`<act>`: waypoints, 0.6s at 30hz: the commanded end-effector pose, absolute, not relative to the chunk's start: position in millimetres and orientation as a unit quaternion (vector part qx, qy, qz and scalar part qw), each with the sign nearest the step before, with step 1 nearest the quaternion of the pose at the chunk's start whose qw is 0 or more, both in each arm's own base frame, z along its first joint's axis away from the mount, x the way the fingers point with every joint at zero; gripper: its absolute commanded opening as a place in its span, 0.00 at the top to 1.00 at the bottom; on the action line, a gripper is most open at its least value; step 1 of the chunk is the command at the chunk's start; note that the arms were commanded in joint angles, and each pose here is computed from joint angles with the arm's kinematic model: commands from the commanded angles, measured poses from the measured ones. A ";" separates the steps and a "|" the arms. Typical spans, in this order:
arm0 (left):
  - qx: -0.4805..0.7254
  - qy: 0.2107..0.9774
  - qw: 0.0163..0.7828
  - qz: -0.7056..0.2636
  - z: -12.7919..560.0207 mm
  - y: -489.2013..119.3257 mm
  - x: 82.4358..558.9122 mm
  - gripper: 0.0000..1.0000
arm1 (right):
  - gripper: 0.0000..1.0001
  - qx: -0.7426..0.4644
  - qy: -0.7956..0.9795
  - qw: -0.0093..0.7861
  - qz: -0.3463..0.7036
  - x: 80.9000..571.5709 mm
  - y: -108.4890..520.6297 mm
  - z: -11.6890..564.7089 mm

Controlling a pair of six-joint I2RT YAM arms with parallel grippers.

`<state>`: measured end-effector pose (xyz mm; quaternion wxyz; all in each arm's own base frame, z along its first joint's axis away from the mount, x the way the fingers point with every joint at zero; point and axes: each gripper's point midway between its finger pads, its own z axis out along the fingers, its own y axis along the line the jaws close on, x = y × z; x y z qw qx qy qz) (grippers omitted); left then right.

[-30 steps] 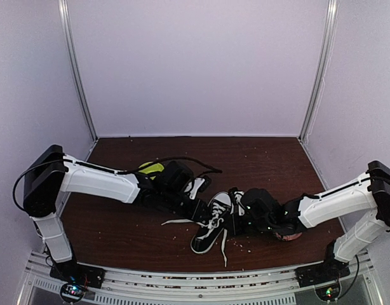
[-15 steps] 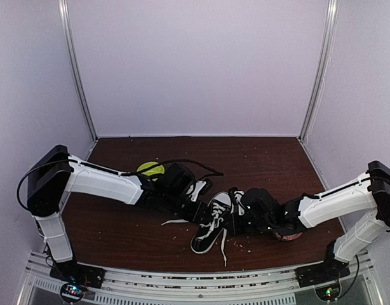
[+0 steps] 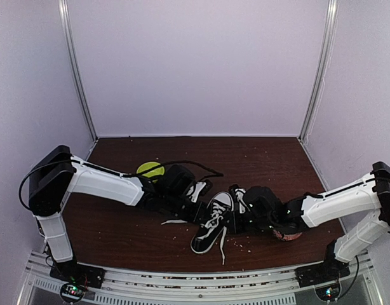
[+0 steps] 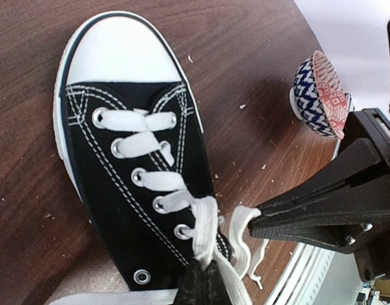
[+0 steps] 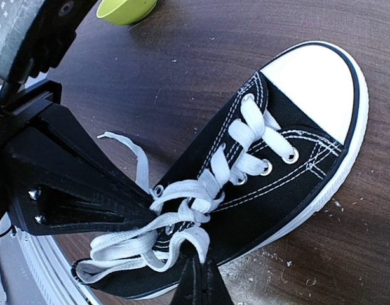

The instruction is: Tie the shoes

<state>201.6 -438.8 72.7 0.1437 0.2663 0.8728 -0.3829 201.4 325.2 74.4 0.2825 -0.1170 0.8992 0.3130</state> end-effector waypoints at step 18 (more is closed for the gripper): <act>0.250 0.864 0.209 -0.383 95.7 -444.5 223.8 1.00 | 1.00 -0.136 0.893 0.293 0.312 215.1 346.7 85.1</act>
